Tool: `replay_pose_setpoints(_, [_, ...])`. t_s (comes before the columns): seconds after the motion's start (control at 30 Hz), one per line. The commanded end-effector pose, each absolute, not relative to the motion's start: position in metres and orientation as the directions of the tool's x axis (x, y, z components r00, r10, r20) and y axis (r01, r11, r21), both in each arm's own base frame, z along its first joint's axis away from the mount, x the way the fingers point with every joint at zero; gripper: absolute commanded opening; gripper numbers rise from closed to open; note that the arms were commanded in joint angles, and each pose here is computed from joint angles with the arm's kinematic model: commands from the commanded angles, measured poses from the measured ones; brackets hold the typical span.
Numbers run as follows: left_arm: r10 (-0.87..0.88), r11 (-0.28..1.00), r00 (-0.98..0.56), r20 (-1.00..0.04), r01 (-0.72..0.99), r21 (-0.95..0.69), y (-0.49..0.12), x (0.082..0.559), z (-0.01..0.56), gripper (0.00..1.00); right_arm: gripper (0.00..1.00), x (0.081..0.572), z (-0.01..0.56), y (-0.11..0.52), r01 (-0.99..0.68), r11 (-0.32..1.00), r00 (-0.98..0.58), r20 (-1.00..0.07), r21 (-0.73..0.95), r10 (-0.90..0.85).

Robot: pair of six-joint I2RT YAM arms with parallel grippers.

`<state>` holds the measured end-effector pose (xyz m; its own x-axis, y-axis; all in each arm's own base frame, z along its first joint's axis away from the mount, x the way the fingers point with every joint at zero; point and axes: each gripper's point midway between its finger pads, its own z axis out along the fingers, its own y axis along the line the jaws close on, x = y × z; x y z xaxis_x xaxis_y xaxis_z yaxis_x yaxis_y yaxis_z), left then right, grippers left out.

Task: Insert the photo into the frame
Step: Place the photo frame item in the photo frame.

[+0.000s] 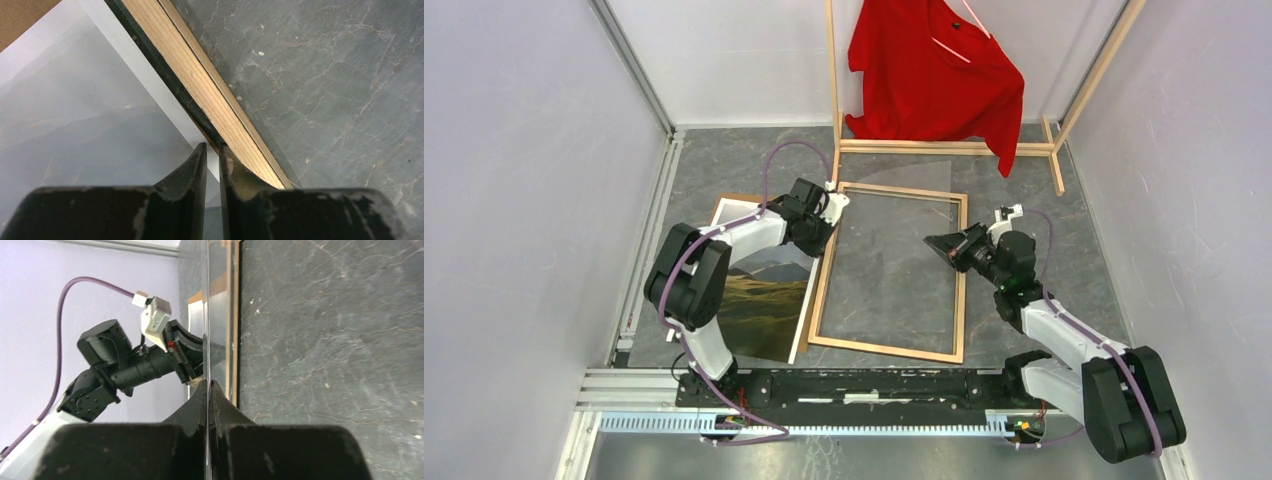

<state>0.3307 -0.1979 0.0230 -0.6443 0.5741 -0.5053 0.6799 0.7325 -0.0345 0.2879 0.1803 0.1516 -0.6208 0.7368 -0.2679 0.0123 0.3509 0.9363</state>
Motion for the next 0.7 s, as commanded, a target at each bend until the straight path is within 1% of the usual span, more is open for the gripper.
replay_pose_setpoints(0.0, [0.614, 0.673, -0.606, -0.506, 0.737, -0.065, -0.206, 0.316, 0.025, 0.22, 0.0, 0.284, 0.129, 0.174, 0.028, 0.423, -0.645, -0.307, 0.906, 0.7])
replay_pose_setpoints(0.3, [0.614, 0.676, -0.606, -0.506, 0.735, -0.059, -0.205, 0.318, 0.025, 0.21, 0.0, 0.285, 0.112, 0.159, 0.037, 0.496, -0.639, -0.36, 0.868, 0.679])
replay_pose_setpoints(0.67, [0.613, 0.676, -0.608, -0.504, 0.734, -0.064, -0.206, 0.318, 0.024, 0.21, 0.0, 0.286, 0.108, 0.164, 0.015, 0.482, -0.653, -0.356, 0.876, 0.668])
